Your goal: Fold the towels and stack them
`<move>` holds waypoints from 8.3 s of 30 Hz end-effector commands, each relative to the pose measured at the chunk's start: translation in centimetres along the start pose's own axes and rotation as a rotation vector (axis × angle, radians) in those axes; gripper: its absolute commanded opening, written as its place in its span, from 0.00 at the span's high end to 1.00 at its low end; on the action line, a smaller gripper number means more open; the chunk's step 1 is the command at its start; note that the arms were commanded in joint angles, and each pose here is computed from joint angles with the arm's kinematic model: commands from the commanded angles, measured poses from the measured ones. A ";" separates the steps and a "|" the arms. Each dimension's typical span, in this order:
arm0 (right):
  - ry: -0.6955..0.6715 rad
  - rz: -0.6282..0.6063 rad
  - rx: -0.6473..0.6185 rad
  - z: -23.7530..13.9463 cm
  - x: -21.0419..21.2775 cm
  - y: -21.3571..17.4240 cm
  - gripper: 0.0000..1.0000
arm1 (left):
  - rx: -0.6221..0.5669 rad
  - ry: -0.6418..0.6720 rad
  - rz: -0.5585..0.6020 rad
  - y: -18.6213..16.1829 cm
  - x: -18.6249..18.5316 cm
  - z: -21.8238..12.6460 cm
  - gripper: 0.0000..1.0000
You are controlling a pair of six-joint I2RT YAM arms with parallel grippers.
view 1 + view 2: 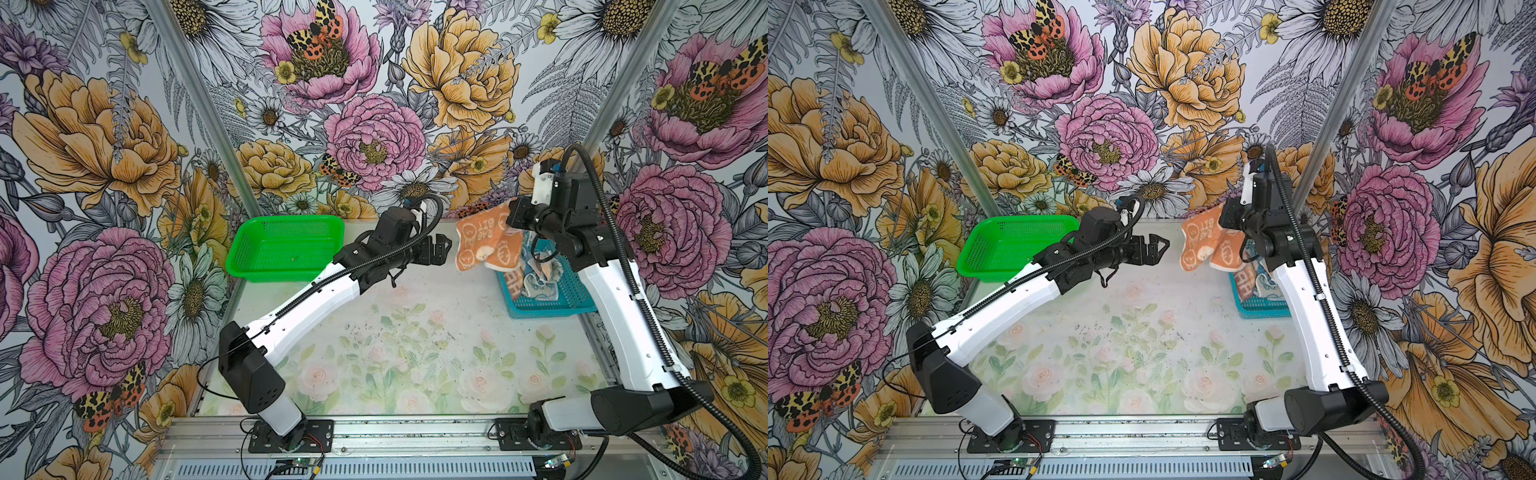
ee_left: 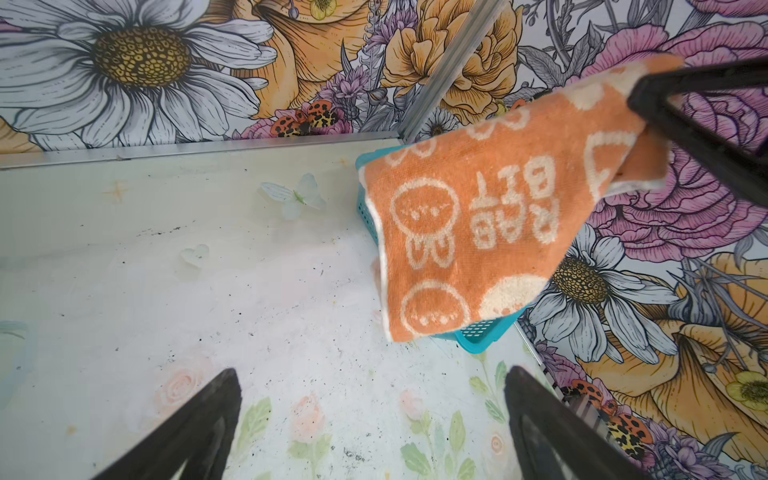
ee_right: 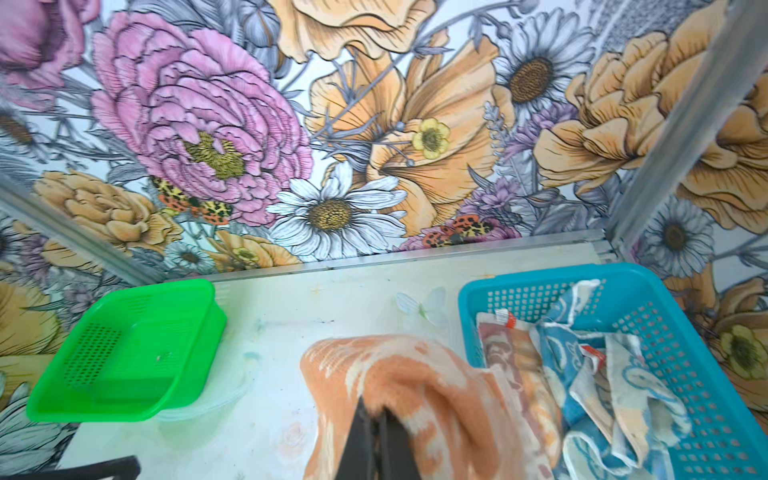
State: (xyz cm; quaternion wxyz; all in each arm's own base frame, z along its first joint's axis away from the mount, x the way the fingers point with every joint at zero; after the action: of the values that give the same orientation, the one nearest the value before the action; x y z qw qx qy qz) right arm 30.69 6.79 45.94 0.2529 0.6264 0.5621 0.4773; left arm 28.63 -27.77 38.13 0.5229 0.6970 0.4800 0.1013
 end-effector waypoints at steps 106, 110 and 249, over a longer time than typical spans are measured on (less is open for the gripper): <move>-0.056 -0.354 0.758 20.0 6.6 -26.9 0.25 | 0.264 0.272 -0.427 -11.6 16.6 0.2 0.01; -0.100 -0.476 0.738 19.9 7.5 -28.1 0.28 | 0.256 0.280 -0.438 -12.0 17.0 -0.7 0.01; -0.162 -0.232 0.682 23.4 -5.3 -21.2 0.81 | 0.702 0.336 -0.109 -16.8 12.3 9.8 0.01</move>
State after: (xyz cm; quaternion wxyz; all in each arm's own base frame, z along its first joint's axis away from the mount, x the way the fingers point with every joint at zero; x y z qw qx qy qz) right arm 41.27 12.05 13.73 0.1009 0.6498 0.7389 0.1470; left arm 31.54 -24.14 15.25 0.1686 0.7765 0.6072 0.0034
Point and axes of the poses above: each gripper's point midway between its finger pads, its own z axis out along the fingers, its own x axis along the line the jaws close on, y = z × x, the point moved 10 cm from there along -z, back along the fingers, and after that the axes turned 4 degrees about z, right-handed, at the moved point
